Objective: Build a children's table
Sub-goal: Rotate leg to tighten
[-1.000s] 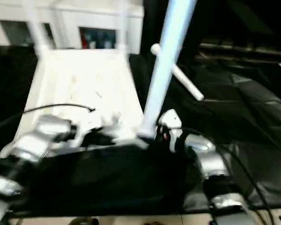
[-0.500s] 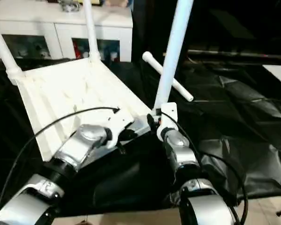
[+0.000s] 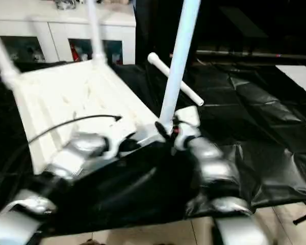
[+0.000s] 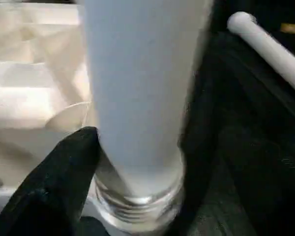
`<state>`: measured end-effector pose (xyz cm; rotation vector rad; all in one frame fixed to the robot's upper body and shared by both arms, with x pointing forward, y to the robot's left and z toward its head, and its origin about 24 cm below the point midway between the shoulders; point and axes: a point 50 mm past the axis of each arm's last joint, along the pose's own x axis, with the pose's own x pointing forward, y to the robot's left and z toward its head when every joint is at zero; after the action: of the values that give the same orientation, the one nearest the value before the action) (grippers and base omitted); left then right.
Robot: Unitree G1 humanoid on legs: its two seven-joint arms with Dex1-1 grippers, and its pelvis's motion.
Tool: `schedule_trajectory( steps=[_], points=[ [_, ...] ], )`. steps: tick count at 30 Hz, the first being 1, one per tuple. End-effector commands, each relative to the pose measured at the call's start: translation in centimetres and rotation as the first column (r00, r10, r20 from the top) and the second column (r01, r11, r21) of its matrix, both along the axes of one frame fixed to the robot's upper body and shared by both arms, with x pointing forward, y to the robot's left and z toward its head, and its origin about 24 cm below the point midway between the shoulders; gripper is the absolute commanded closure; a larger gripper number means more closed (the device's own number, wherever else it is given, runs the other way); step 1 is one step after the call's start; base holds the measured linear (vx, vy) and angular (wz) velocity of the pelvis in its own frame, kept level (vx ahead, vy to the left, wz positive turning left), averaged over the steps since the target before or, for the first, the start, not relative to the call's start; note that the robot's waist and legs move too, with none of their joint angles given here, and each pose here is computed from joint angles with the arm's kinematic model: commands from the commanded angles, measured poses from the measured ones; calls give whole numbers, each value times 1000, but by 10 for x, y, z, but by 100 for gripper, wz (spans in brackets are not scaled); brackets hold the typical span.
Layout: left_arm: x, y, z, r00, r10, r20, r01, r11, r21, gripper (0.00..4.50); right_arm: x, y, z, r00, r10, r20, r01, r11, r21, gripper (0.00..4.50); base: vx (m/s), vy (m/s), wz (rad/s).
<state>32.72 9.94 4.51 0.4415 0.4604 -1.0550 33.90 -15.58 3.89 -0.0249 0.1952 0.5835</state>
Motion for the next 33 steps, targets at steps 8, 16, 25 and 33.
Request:
schedule_trajectory(
  steps=[8,16,25,33],
  points=[
    [-18,10,15,948,-316,-45,311,946,-87,450,-34,-12,10,872,478,-100,-486,870,-78,37,0,0,0],
    [-23,6,21,919,-389,-65,379,916,-128,450,-29,-13,2,861,485,-152,-504,854,-130,37,0,0,0],
    [-24,5,20,912,-405,-65,395,909,-131,450,-30,-14,-1,848,504,-162,-524,844,-115,73,0,0,0],
    [-25,7,19,911,-406,-74,394,910,-132,450,-33,-13,0,835,529,-151,-544,835,-84,134,0,0,0]
  ],
)
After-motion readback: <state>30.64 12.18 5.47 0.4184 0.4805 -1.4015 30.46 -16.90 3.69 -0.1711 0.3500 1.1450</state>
